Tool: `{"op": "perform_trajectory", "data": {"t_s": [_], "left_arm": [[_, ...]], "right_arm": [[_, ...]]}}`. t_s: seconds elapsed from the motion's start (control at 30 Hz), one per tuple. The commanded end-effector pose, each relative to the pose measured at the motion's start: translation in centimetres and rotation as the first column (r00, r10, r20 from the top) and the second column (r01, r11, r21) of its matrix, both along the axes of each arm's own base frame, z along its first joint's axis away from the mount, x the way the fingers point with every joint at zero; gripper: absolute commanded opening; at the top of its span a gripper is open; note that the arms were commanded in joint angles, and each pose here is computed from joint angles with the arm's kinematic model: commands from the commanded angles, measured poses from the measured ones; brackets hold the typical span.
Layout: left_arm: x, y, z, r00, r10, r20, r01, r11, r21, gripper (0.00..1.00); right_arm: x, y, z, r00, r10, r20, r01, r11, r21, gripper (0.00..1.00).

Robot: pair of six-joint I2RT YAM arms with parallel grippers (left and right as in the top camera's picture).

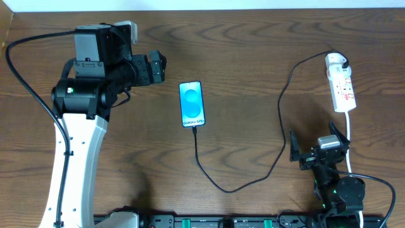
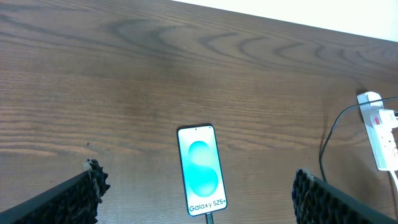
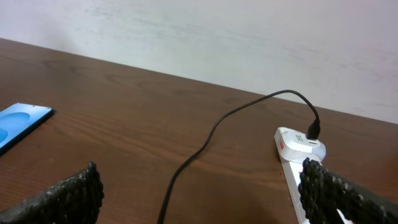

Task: Plug charger to phone and switch on socket

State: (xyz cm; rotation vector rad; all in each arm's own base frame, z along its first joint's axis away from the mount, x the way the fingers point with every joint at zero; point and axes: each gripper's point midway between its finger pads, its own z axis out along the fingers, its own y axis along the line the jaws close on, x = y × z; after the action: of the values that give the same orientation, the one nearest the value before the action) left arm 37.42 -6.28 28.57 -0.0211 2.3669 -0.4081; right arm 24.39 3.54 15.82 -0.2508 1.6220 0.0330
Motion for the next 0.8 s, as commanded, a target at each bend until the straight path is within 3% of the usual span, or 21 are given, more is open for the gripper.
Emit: {"op": "perform_trajectory", "data": {"t_s": [0.0, 0.77], "left_arm": [[0.02, 0.37, 0.12, 1.0, 0.014, 0.003, -0.014, 1.0, 0.008, 0.97], [-0.45, 1.07, 0.28, 0.999, 0.042, 0.011, -0.042, 0.998, 0.037, 0.97]], "right_arm": [[-0.07, 0.15, 0.03, 1.0, 0.008, 0.002, -0.008, 1.0, 0.011, 0.99], [-0.07, 0.15, 0.03, 1.0, 0.008, 0.001, -0.008, 1.0, 0.012, 0.99]]}}
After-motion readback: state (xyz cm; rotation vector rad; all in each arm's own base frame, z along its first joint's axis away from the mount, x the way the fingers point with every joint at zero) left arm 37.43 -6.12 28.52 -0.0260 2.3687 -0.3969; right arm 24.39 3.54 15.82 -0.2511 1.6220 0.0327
